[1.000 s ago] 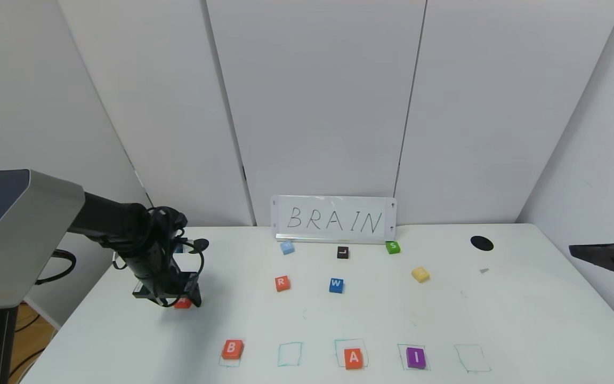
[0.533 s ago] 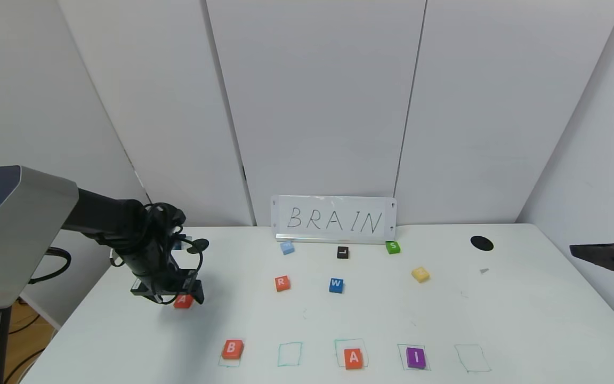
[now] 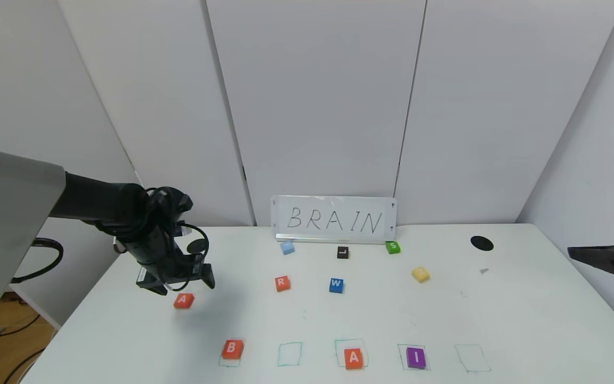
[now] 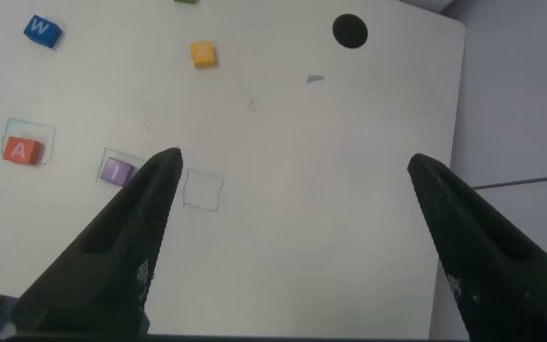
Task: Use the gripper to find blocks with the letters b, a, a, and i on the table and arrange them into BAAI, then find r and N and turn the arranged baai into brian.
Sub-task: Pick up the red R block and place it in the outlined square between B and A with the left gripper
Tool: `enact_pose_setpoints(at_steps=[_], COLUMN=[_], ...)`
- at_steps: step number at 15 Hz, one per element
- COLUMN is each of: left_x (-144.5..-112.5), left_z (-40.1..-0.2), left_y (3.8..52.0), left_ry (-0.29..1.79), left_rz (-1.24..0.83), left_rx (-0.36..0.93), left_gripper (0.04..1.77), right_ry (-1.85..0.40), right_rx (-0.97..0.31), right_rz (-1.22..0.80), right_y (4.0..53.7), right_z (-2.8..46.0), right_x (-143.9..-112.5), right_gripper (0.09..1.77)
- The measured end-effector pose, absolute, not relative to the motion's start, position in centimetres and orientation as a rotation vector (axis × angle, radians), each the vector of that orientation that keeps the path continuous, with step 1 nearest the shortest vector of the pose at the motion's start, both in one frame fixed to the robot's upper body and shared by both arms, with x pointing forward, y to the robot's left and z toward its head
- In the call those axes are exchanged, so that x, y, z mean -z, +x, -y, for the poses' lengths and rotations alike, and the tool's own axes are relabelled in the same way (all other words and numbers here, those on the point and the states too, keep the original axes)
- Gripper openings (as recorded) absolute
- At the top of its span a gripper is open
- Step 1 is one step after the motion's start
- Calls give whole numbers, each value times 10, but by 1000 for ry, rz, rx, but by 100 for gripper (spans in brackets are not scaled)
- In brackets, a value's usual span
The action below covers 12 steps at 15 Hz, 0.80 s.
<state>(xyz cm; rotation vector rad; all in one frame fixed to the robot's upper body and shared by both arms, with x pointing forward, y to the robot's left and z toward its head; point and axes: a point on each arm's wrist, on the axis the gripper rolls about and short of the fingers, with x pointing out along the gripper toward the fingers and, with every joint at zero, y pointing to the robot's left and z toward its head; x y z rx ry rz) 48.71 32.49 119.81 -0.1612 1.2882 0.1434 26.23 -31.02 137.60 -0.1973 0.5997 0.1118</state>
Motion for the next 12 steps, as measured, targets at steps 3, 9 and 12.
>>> enact_pose_setpoints(at_steps=[3, 9, 12], left_x=[-1207, -1224, -1223], left_z=[-304, -244, -221], left_y=[489, 490, 495], left_ry=[-266, -383, -397], left_rz=[-1255, -1242, -1243], left_rx=[-196, -238, -231], left_gripper=[167, 169, 170], right_ry=[-199, -199, -199], right_rx=[-114, -118, -120], right_rz=[-600, -596, -595], right_y=[262, 261, 260], right_z=[310, 310, 309], right_x=[-1376, -1376, -1376], right_gripper=[171, 171, 171])
